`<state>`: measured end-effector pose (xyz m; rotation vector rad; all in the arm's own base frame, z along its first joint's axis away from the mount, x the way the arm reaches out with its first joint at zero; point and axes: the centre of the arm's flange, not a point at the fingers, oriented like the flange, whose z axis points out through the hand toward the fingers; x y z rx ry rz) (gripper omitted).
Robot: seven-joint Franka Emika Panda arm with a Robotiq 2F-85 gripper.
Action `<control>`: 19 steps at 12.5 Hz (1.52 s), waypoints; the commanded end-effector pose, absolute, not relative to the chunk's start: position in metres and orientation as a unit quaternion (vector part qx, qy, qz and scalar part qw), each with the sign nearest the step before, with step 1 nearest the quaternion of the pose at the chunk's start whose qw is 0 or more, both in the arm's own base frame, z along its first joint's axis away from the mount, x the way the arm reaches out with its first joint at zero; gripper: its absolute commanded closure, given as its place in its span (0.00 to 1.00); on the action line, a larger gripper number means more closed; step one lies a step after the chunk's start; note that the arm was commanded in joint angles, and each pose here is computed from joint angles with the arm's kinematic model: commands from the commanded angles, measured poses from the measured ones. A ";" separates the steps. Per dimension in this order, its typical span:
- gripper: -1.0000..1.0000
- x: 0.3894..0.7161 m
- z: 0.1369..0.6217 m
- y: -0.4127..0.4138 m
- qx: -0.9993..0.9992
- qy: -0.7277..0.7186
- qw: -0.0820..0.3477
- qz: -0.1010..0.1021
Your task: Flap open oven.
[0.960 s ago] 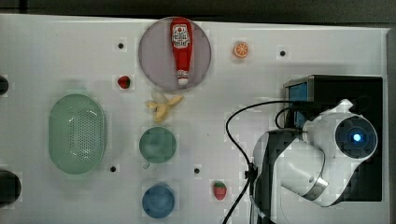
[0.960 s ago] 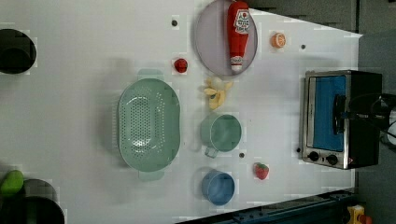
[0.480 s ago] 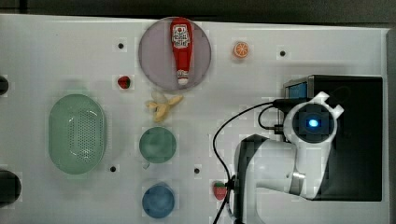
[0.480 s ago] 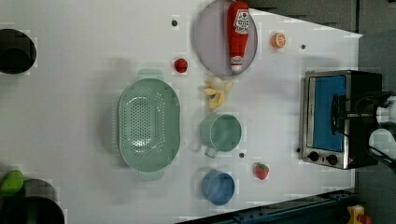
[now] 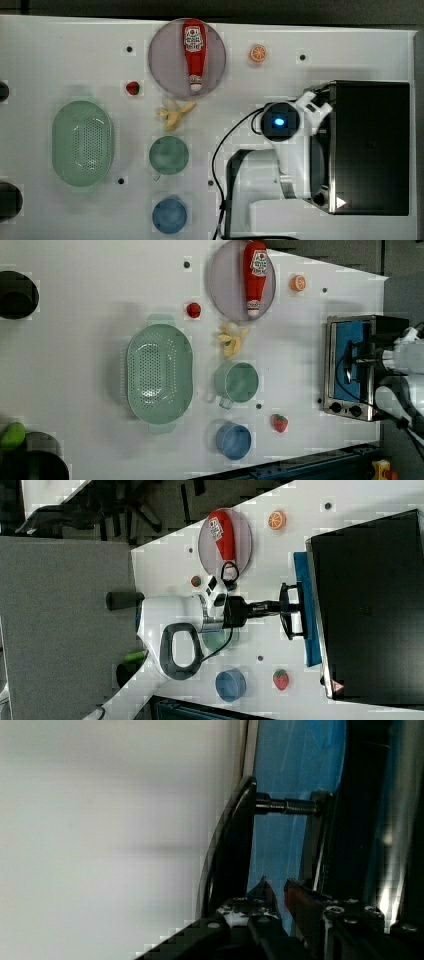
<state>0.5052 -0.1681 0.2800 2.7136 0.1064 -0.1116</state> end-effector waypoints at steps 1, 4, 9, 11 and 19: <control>0.82 0.507 0.236 -0.101 0.972 0.010 0.229 -0.048; 0.82 0.505 0.197 -0.064 0.961 -0.012 0.273 -0.041; 0.82 0.498 0.140 -0.024 0.944 -0.027 0.327 -0.027; 0.82 0.497 0.125 -0.015 0.941 -0.047 0.333 -0.024; 0.82 0.523 0.171 -0.002 0.953 -0.100 0.284 0.026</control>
